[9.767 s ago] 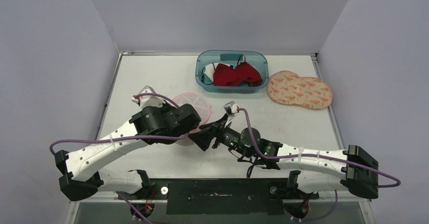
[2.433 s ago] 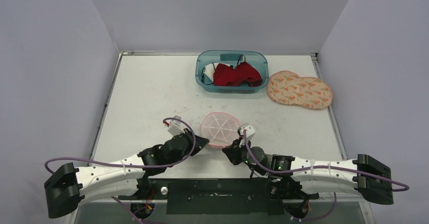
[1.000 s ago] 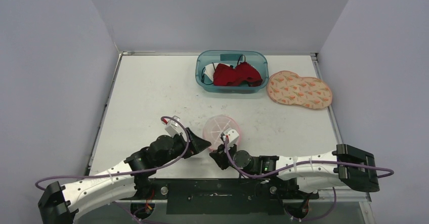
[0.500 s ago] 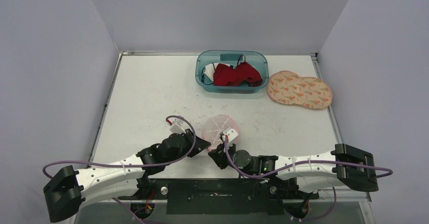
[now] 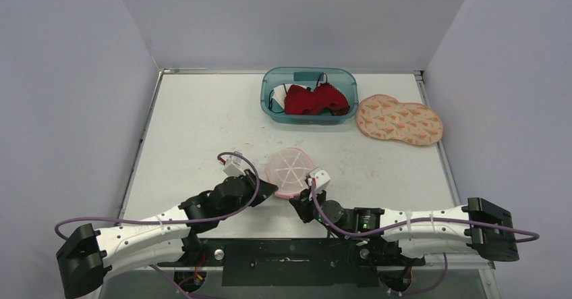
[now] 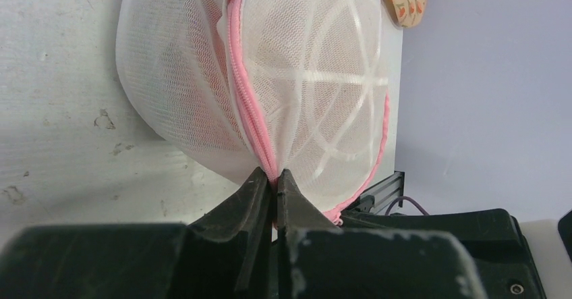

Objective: Unzip the laundry bag and remove the bra
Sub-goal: Unzip the laundry bag at the center of the board.

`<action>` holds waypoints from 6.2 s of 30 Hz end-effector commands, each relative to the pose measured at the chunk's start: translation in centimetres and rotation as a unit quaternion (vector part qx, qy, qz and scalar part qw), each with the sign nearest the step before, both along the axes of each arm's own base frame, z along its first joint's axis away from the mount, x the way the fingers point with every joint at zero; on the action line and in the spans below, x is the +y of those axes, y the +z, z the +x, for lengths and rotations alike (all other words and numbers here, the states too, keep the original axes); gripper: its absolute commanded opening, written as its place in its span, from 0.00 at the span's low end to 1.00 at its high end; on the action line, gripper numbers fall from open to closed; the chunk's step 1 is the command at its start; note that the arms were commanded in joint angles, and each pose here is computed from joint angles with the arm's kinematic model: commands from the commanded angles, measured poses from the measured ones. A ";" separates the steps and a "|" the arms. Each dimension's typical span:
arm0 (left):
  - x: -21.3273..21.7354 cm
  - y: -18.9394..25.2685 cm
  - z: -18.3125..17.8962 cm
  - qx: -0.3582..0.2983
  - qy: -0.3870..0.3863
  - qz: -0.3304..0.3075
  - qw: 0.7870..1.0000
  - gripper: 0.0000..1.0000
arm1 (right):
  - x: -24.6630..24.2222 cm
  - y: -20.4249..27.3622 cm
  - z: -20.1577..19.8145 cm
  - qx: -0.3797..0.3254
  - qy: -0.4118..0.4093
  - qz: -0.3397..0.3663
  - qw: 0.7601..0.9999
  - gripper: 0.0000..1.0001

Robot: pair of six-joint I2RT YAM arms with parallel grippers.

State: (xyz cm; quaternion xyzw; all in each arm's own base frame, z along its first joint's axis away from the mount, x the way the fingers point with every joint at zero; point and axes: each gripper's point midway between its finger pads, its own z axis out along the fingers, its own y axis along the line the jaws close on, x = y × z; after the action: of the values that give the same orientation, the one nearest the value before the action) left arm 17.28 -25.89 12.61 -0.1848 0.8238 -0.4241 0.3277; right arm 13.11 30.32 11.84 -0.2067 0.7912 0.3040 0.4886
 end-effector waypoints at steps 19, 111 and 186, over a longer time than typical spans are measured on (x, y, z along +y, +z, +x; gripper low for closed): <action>-5.6 5.5 5.5 -0.120 -0.217 0.002 0.969 0.00 | -1.6 2.8 -0.2 -0.038 -0.008 0.044 0.998 0.05; 3.8 2.8 -2.3 0.045 0.025 -0.047 0.998 0.89 | 1.4 2.9 -0.3 -0.028 0.046 0.052 0.997 0.05; 0.5 3.7 1.0 -0.014 -0.120 0.033 0.992 0.87 | 0.4 2.8 0.0 -0.020 0.020 0.053 0.998 0.05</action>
State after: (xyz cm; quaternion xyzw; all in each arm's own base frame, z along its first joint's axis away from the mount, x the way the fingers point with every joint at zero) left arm 19.84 -28.17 16.19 -0.0385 0.8279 -0.4801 0.2873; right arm 13.18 28.60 11.25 -0.2153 0.7854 0.3078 0.4920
